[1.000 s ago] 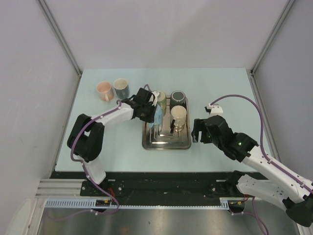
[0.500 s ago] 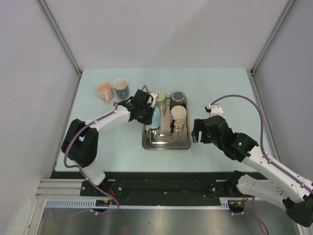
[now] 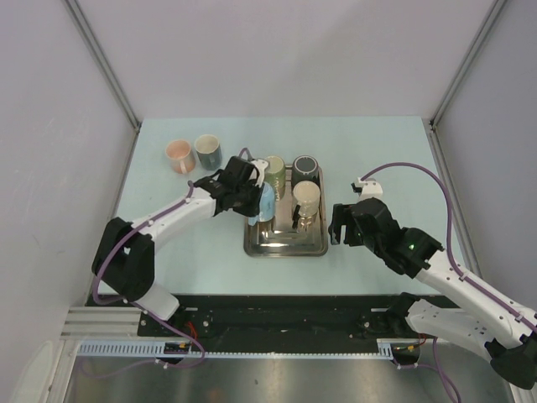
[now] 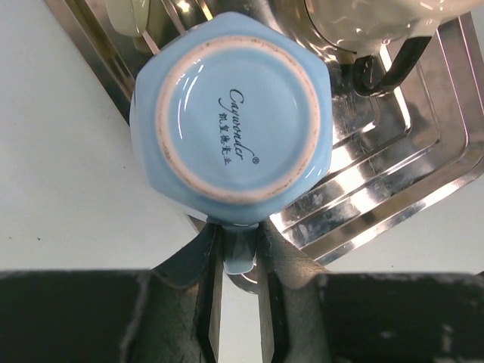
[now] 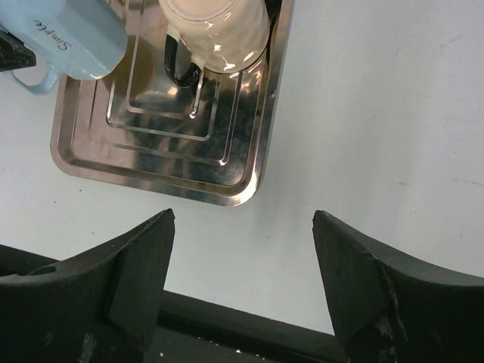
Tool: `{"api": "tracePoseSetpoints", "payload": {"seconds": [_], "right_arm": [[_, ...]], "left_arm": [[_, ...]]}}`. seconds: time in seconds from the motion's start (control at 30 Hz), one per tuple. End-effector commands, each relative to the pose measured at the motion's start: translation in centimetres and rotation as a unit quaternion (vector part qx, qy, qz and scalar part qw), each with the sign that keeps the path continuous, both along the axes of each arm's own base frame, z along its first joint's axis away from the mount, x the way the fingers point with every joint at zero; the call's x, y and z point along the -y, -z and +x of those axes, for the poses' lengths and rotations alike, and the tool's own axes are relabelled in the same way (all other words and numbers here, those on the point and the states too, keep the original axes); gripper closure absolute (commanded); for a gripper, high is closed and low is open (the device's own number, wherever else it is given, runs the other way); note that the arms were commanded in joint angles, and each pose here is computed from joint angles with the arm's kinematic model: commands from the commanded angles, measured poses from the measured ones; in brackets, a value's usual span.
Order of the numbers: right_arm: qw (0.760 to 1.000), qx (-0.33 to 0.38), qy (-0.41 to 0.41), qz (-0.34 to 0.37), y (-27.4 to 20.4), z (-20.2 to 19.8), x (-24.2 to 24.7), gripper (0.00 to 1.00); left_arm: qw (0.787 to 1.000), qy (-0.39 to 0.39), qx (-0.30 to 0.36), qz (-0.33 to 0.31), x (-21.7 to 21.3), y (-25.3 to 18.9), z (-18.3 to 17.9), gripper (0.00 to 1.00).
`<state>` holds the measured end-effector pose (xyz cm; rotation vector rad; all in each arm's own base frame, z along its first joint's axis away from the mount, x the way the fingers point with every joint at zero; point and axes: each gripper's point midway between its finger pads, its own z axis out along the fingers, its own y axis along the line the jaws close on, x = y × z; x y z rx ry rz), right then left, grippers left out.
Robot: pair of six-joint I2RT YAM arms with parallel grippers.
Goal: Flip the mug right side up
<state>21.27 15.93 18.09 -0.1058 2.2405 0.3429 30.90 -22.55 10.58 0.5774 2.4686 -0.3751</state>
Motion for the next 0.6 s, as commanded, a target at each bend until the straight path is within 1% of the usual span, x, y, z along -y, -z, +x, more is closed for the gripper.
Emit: {"api": "tracePoseSetpoints", "payload": {"seconds": [0.0, 0.1, 0.13, 0.17, 0.2, 0.23, 0.27, 0.3, 0.33, 0.37, 0.4, 0.43, 0.47, 0.5, 0.53, 0.57], "right_arm": [[1.000, 0.020, -0.001, 0.021, -1.2, 0.2, -0.4, 0.21], [0.999, 0.019, -0.006, 0.029, -1.4, 0.0, -0.6, 0.21], [0.999, 0.020, -0.011, 0.034, -1.5, -0.1, -0.9, 0.22], [0.999, 0.025, -0.011, 0.044, -1.9, -0.1, -1.0, 0.21], [0.998, 0.027, -0.014, 0.050, -2.2, -0.2, -1.1, 0.21], [0.997, 0.031, -0.021, 0.062, -2.7, -0.3, -1.5, 0.21], [0.996, 0.038, -0.025, 0.075, -3.3, -0.4, -1.6, 0.21], [0.995, 0.041, -0.026, 0.085, -3.7, -0.6, -1.6, 0.21], [0.993, 0.044, -0.037, 0.101, -4.3, -0.8, -2.1, 0.21], [0.992, 0.047, -0.041, 0.111, -4.6, -0.9, -2.3, 0.21], [0.989, 0.054, -0.045, 0.127, -5.4, -1.2, -2.4, 0.20], [0.986, 0.057, -0.057, 0.144, -6.0, -1.5, -2.9, 0.20], [0.984, 0.060, -0.062, 0.155, -6.5, -1.6, -3.1, 0.20], [0.981, 0.066, -0.067, 0.170, -7.2, -1.9, -3.2, 0.20], [0.976, 0.069, -0.080, 0.192, -8.1, -2.3, -3.7, 0.20], [0.972, 0.072, -0.085, 0.205, -8.5, -2.5, -3.9, 0.20]], "left_arm": [[0.995, 0.004, 0.070, -0.072, 1.7, -4.8, 0.8, 1.00], [0.989, 0.007, 0.083, -0.119, 2.6, -6.8, 0.4, 1.00], [0.985, 0.009, 0.085, -0.148, 3.1, -8.1, -0.1, 1.00], [0.983, 0.009, 0.084, -0.163, 3.2, -8.4, -0.4, 1.00], [0.976, 0.015, 0.097, -0.193, 3.9, -9.8, -0.5, 1.00], [0.969, 0.018, 0.097, -0.228, 4.4, -11.3, -1.2, 1.00], [0.964, 0.021, 0.094, -0.248, 4.5, -11.6, -1.7, 1.00], [0.953, 0.028, 0.109, -0.281, 5.1, -13.1, -1.7, 1.00], [0.944, 0.021, 0.099, -0.313, 5.5, -13.9, -2.2, 1.00], [0.935, 0.032, 0.096, -0.341, 5.6, -14.7, -3.3, 1.00], [0.917, 0.040, 0.120, -0.378, 6.1, -16.7, -3.2, 1.00], [0.904, 0.033, 0.108, -0.413, 6.3, -17.7, -3.8, 1.00], [0.895, 0.035, 0.102, -0.433, 6.1, -17.7, -4.7, 1.00], [0.872, 0.047, 0.125, -0.470, 6.3, -19.7, -4.9, 1.00], [0.857, 0.037, 0.107, -0.502, 6.4, -20.4, -5.5, 1.00], [0.850, 0.033, 0.095, -0.517, 6.3, -19.8, -5.9, 1.00]]}}
